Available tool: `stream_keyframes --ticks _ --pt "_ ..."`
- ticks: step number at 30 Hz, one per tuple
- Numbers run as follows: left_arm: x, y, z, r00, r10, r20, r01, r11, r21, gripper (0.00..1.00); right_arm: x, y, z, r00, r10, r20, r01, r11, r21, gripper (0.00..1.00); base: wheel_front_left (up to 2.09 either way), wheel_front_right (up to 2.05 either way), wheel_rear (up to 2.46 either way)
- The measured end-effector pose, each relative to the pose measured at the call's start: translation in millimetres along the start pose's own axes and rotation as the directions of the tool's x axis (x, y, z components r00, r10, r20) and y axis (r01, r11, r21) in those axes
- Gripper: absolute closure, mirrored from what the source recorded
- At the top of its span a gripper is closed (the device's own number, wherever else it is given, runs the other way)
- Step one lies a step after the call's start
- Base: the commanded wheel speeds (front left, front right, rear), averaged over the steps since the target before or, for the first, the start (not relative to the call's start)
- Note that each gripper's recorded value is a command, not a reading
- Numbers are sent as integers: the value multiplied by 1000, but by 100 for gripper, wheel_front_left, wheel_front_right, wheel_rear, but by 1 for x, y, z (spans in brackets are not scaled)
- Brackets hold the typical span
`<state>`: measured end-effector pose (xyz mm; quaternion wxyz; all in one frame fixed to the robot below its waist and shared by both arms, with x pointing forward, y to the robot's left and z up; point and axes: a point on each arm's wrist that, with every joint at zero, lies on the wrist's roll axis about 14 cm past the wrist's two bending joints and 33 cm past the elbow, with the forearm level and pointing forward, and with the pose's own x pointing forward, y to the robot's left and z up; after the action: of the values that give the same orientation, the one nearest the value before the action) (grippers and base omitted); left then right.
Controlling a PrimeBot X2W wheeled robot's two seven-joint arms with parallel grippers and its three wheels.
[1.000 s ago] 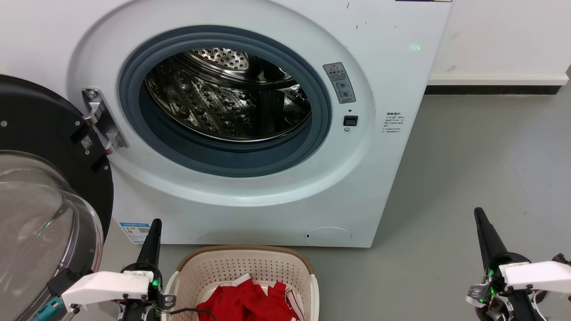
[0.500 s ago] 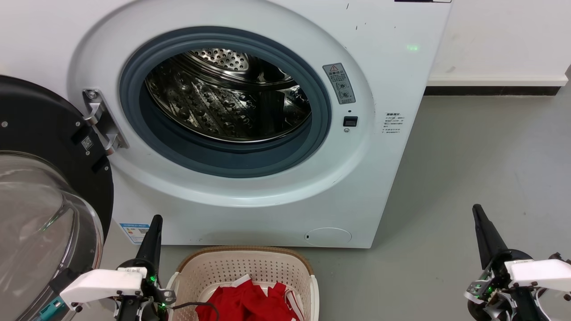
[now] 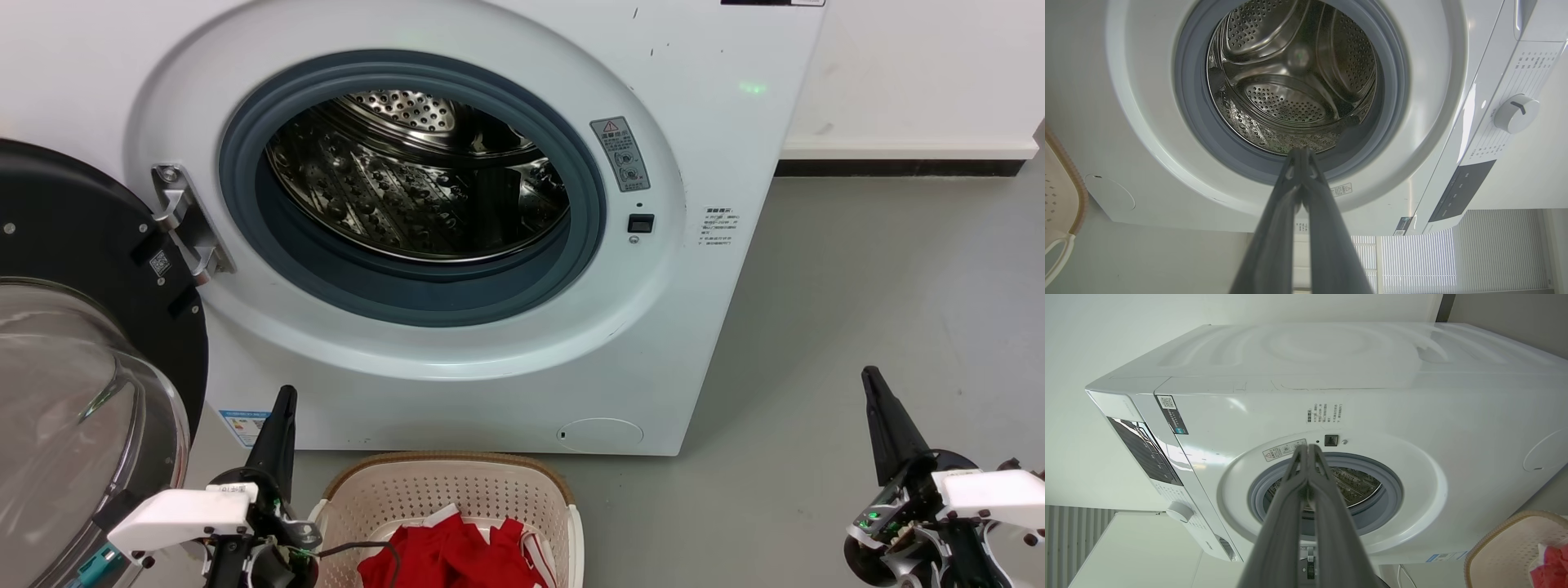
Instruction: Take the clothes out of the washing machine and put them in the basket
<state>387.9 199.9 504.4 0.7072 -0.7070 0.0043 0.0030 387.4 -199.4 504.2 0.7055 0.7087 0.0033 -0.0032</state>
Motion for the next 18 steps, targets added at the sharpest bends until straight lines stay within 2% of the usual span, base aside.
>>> stream_keyframes --ticks 18 --pt "0 -1 0 1000 -2 0 2 1000 -2 100 0 0 0 1000 0 0 0 1000 1 100 0 0 0"
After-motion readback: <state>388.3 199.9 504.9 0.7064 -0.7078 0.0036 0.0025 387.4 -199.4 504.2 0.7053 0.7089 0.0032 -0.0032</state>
